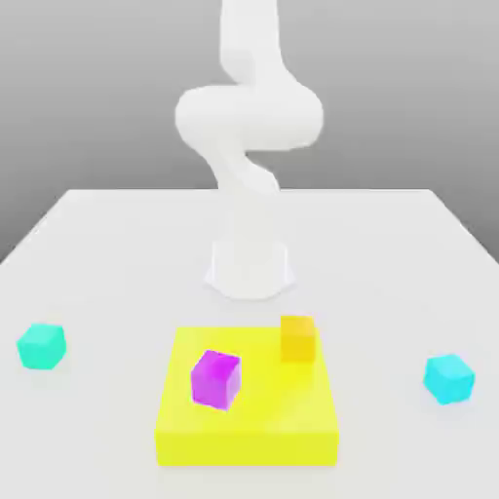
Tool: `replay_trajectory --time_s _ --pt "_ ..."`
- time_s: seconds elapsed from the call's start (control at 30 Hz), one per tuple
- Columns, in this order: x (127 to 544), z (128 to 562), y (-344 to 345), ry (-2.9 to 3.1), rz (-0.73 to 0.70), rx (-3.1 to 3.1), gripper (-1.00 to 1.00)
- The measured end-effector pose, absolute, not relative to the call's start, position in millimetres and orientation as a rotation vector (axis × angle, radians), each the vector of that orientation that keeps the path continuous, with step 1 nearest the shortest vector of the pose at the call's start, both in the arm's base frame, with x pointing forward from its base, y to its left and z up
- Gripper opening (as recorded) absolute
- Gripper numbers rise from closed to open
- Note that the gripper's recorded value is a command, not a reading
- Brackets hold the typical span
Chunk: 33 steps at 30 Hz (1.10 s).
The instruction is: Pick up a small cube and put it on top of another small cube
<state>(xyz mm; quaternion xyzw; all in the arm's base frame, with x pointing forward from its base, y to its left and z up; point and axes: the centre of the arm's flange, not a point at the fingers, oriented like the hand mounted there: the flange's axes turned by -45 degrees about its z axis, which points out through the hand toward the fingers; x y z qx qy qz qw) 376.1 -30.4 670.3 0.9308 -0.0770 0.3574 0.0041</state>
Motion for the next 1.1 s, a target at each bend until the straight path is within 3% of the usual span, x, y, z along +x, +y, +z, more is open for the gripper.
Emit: replay_trajectory --time_s 0.17,0.37,0.6,0.87,1.07,1.1 --pt "413.5 580.6 -105.2 -0.695 0.903 2.896 0.0" --pt "412.6 469.3 -198.3 -1.215 0.651 2.777 0.0" --pt "356.5 339.2 -287.6 -1.788 0.359 2.516 0.0" --pt "246.1 205.5 -336.4 -2.361 0.033 2.068 0.0" --pt "238.0 138.6 -335.6 -2.399 0.001 2.028 0.0" --pt "237.6 132.3 -335.2 -2.399 0.0 2.027 -1.0"
